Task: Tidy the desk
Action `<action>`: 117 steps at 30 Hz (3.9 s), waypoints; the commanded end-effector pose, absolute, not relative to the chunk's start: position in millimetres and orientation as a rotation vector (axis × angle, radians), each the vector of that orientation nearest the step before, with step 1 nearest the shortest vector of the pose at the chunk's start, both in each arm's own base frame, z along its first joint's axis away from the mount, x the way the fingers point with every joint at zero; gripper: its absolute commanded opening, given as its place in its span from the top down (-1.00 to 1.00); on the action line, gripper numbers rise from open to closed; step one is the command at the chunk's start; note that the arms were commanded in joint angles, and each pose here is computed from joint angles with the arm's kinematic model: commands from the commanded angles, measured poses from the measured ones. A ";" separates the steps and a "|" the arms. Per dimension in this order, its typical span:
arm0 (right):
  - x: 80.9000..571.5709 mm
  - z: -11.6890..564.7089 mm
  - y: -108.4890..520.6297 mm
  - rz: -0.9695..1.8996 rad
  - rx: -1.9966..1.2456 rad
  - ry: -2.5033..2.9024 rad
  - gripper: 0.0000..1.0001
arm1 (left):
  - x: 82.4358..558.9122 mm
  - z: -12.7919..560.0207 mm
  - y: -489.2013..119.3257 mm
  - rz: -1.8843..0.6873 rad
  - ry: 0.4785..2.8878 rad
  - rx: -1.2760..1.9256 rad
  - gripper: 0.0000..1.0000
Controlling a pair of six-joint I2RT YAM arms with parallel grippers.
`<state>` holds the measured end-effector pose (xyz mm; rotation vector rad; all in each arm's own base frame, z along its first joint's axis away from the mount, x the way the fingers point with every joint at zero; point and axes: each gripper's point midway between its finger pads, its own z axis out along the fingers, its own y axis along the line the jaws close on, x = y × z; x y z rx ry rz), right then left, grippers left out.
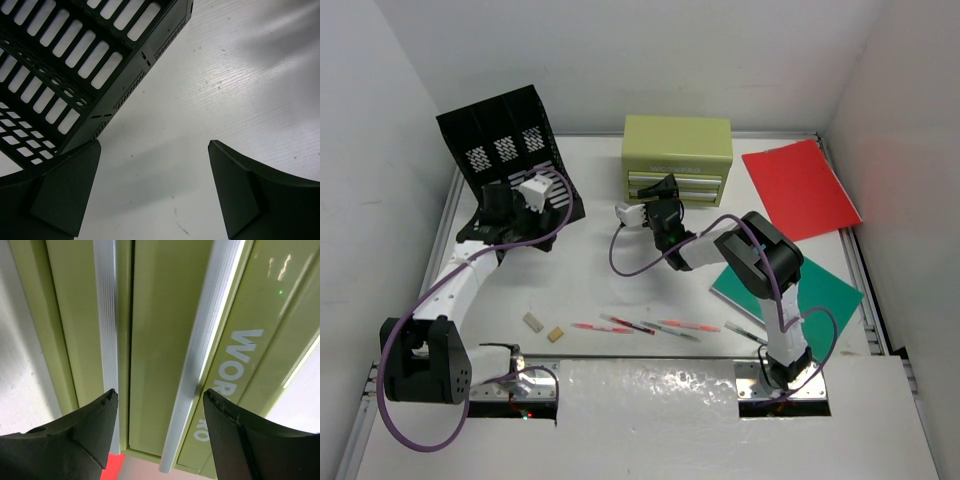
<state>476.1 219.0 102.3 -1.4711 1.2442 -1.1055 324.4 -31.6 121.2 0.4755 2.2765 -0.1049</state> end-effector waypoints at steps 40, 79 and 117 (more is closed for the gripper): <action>468.2 130.9 211.2 -1.155 -1.295 1.237 1.00 | 335.7 141.7 -31.0 -0.086 2.206 0.475 -0.75; 236.5 154.3 246.2 0.070 -1.350 1.783 -0.98 | 319.0 155.0 -36.1 -0.110 2.197 0.557 -0.76; 139.9 7.4 83.5 0.001 -0.591 2.866 0.08 | 288.6 131.3 -31.9 -0.079 2.195 0.584 -0.76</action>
